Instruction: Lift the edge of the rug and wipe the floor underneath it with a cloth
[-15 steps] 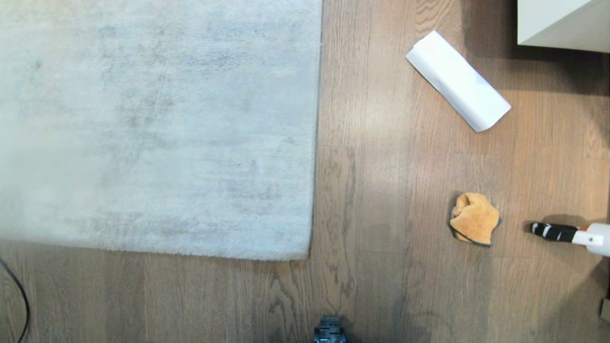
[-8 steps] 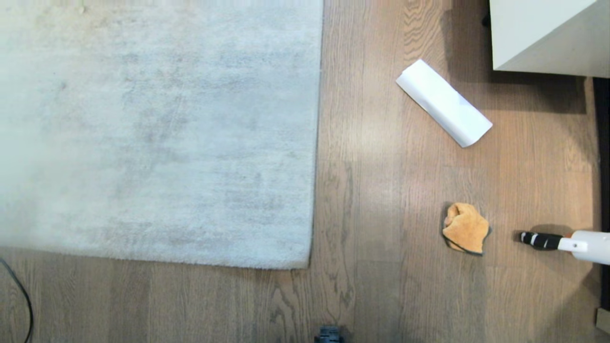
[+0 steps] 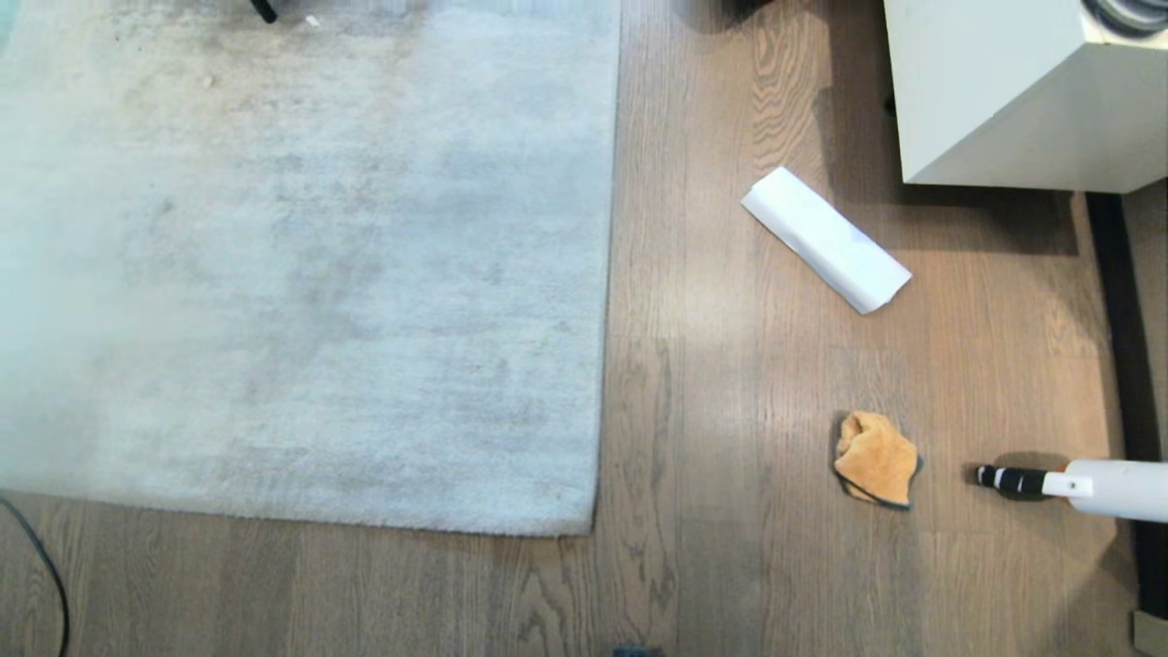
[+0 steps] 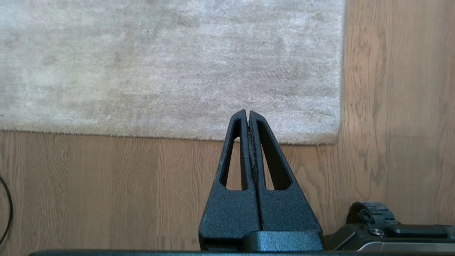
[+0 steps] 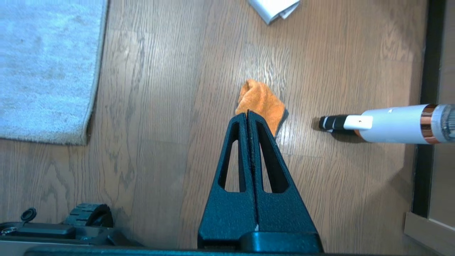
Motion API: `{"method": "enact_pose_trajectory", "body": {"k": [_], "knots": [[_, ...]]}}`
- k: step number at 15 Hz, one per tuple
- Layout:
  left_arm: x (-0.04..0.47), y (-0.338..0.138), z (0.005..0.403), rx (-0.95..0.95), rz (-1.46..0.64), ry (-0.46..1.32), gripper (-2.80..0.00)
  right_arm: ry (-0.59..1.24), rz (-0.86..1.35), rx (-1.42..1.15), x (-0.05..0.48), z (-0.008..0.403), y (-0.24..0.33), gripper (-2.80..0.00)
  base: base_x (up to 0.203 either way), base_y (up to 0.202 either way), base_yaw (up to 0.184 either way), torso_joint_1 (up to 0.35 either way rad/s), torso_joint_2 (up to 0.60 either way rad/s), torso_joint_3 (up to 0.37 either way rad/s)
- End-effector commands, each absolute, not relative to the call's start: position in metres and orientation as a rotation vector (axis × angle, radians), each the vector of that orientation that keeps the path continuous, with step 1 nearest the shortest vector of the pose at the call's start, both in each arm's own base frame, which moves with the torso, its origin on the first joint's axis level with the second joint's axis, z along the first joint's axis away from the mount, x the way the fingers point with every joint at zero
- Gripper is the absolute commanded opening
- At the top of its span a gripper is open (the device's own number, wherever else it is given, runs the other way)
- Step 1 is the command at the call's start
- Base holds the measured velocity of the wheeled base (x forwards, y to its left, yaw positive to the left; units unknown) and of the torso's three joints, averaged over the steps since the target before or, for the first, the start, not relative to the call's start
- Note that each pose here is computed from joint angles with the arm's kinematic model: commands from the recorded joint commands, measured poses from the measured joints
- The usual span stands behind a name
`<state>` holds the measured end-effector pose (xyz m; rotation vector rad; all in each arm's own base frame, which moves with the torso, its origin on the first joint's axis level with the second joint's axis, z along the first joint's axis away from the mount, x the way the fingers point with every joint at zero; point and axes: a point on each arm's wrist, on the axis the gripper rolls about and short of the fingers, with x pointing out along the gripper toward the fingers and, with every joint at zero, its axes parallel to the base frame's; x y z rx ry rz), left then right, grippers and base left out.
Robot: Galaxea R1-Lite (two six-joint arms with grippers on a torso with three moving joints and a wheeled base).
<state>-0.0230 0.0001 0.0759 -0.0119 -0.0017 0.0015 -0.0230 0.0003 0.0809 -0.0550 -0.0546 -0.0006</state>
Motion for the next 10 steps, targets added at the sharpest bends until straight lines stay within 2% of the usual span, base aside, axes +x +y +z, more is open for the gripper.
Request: {"method": "enact_pose_trajectory", "body": {"k": [1, 10], "knots": [[-0.0229, 0.0001, 0.0759, -0.012, 0.002, -0.002, -2.80, -0.055, 0.000, -0.056, -0.0230, 0.0811, 0.0003, -2.80, 0.000, 0.000, 0.000, 0.006, 0.00, 0.203], [-0.0229, 0.0001, 0.0759, -0.012, 0.001, -0.002, -2.80, -0.053, 0.000, -0.056, -0.0229, 0.0810, 0.0003, -2.80, 0.000, 0.000, 0.000, 0.003, 0.00, 0.203]]}}
